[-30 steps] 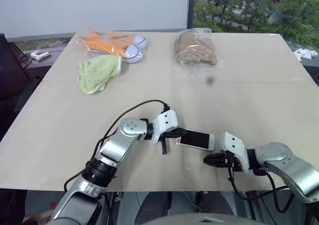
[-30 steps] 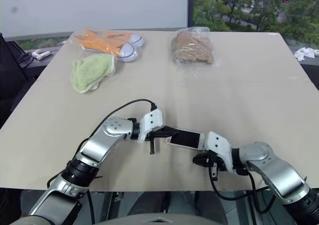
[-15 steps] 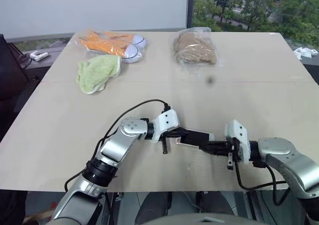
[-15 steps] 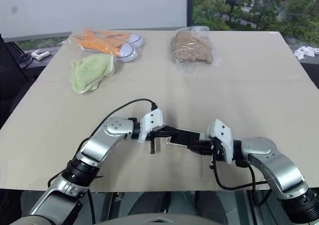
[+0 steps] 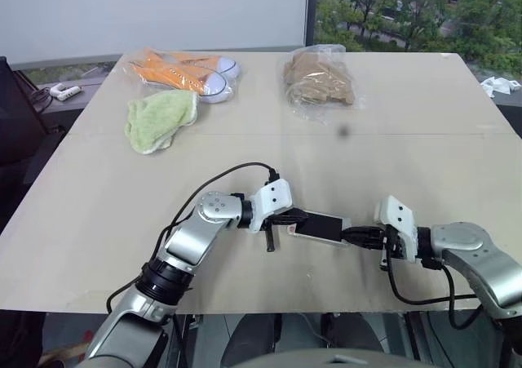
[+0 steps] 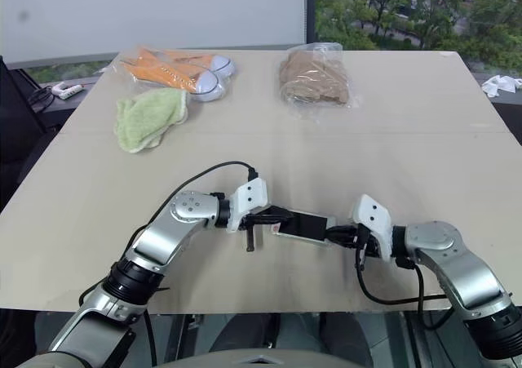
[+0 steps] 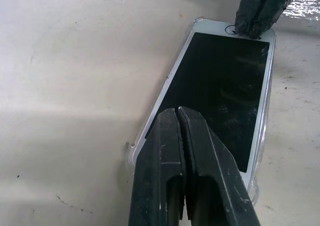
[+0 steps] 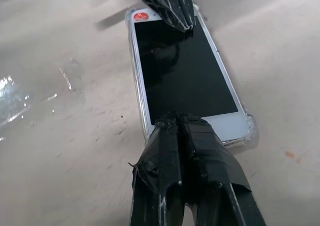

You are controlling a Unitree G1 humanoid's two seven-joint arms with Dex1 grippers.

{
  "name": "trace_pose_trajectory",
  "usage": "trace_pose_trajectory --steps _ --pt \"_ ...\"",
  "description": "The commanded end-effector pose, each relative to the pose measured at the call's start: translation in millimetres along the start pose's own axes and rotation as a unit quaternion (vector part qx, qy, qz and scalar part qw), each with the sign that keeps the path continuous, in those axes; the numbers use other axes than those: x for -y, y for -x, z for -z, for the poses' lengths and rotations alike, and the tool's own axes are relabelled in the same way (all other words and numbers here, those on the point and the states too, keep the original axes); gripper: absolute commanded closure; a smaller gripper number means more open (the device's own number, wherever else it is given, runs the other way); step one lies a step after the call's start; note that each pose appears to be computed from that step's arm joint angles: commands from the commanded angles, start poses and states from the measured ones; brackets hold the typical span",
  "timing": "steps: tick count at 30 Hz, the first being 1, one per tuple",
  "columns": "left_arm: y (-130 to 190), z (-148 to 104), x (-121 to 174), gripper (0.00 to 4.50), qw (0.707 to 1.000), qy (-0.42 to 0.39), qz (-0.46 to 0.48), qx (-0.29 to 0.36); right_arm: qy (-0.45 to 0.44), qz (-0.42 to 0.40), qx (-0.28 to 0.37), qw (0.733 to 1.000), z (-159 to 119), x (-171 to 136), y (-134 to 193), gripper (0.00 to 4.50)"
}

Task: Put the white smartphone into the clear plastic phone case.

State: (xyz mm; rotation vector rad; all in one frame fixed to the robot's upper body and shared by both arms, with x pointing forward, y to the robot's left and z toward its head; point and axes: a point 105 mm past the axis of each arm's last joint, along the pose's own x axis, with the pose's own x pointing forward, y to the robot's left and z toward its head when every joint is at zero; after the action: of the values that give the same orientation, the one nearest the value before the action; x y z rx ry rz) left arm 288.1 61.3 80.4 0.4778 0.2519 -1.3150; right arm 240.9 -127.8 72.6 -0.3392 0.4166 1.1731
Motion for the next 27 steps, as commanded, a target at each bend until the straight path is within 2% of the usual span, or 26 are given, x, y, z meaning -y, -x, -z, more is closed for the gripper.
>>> trace_pose_trajectory --steps 1,12,18,23,26,27 --pt "1 3 1 4.43 1.000 -0.003 0.001 -0.009 -0.022 -0.006 -0.092 0.996 41 -5 2 4.50" --pt "2 3 1 4.43 1.000 -0.002 -0.002 -0.010 -0.011 -0.024 -0.106 0.994 44 -12 -1 4.50" --pt "3 0 -1 4.43 1.000 -0.001 -0.009 0.000 -0.029 -0.009 0.000 1.000 8 -4 1 4.50" --pt "12 -27 -11 4.43 0.995 0.026 -0.037 0.089 -0.042 0.015 0.103 0.994 -29 10 19 4.50" --pt "36 -43 -13 4.50 0.986 0.058 -0.039 0.152 -0.051 0.042 0.123 0.990 -32 19 34 3.66" --pt "46 -38 -13 4.25 0.986 0.070 -0.042 0.145 -0.053 0.045 0.121 0.990 -30 20 40 3.19"
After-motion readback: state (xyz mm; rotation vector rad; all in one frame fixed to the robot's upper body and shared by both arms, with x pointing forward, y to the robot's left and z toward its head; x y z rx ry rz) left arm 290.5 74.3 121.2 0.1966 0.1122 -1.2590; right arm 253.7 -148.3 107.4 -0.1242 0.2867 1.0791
